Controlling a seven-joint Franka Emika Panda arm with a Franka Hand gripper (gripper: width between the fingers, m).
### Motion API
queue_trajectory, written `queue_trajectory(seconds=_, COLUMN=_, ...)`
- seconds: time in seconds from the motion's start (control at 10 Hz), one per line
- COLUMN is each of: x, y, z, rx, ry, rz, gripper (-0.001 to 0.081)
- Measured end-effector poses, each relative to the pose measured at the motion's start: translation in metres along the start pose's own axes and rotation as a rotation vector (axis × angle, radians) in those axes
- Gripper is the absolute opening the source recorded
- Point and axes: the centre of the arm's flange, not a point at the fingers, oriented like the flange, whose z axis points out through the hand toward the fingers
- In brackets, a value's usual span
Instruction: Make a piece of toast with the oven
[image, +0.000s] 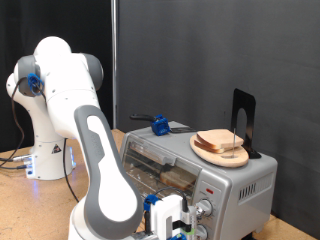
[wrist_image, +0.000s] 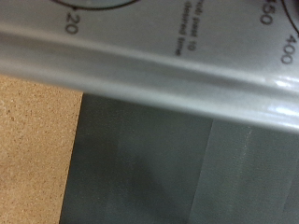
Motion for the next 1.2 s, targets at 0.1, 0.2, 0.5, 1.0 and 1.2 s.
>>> queue_trajectory(seconds=0.1, x=0.0, y=0.0, z=0.002, rx=-0.001, ry=-0.002, rz=-0.011, gripper=0.0808)
queue_trajectory(seconds=0.2, x=-0.001, y=0.001, z=0.003, rx=-0.001, ry=-0.004, rz=-0.02, gripper=0.0808)
queue_trajectory(seconds=0.5, x=-0.009, y=-0.006, z=0.004, rx=0.003, ry=-0.015, rz=-0.037, gripper=0.0717)
queue_trajectory(seconds=1.0, x=-0.011, y=0.009, z=-0.004, rx=-0.006, ry=0.018, rz=-0.003, gripper=0.0152)
queue_trajectory(seconds=1.2, x=-0.011, y=0.009, z=-0.004, rx=-0.006, ry=0.019, rz=-0.003, gripper=0.0094)
